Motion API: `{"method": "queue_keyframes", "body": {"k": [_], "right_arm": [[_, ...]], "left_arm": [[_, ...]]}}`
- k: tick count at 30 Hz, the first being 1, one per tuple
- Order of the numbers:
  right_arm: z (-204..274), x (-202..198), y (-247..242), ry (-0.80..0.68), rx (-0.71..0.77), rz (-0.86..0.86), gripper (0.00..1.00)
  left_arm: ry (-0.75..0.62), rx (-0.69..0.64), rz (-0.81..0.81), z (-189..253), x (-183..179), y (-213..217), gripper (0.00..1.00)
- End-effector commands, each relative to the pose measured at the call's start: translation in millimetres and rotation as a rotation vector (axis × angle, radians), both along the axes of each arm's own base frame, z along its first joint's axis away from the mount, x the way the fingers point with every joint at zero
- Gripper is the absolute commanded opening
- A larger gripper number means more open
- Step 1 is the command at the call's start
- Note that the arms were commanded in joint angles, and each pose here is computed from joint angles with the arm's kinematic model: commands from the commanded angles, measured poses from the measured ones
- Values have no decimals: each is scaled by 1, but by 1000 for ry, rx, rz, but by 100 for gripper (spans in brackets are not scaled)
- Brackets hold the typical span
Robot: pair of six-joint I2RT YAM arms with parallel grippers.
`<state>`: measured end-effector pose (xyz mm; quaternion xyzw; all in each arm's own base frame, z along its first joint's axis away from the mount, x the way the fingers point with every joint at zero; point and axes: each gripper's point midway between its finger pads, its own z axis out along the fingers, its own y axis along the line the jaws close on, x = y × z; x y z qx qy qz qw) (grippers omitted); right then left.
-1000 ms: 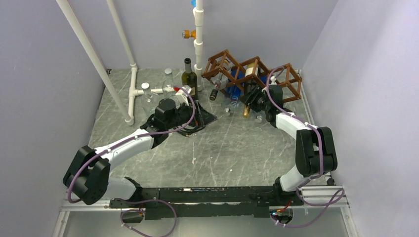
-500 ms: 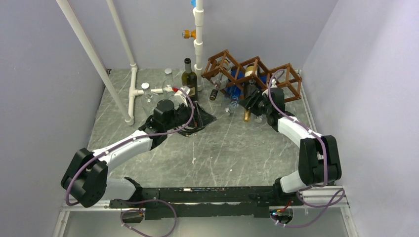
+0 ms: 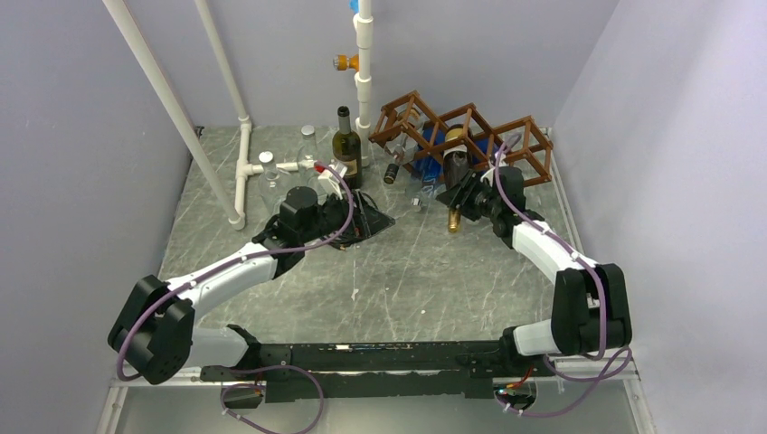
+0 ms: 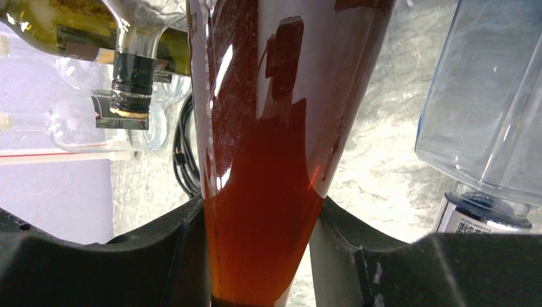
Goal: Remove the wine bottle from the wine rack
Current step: Pick up the wine bottle from the wine rack.
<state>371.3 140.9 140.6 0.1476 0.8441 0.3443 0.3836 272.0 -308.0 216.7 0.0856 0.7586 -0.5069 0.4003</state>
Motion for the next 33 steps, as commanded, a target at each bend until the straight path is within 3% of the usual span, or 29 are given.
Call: {"method": "queue_keyframes", "body": {"k": [1,33], "right_arm": [[72,13,0,-261,34,16,0],[97,-22,5,-297,95,83,0]], "left_arm": [[-70,-44,0,24,-3,-1,100],[-41,-53,-12,28,15,-30,99]]}}
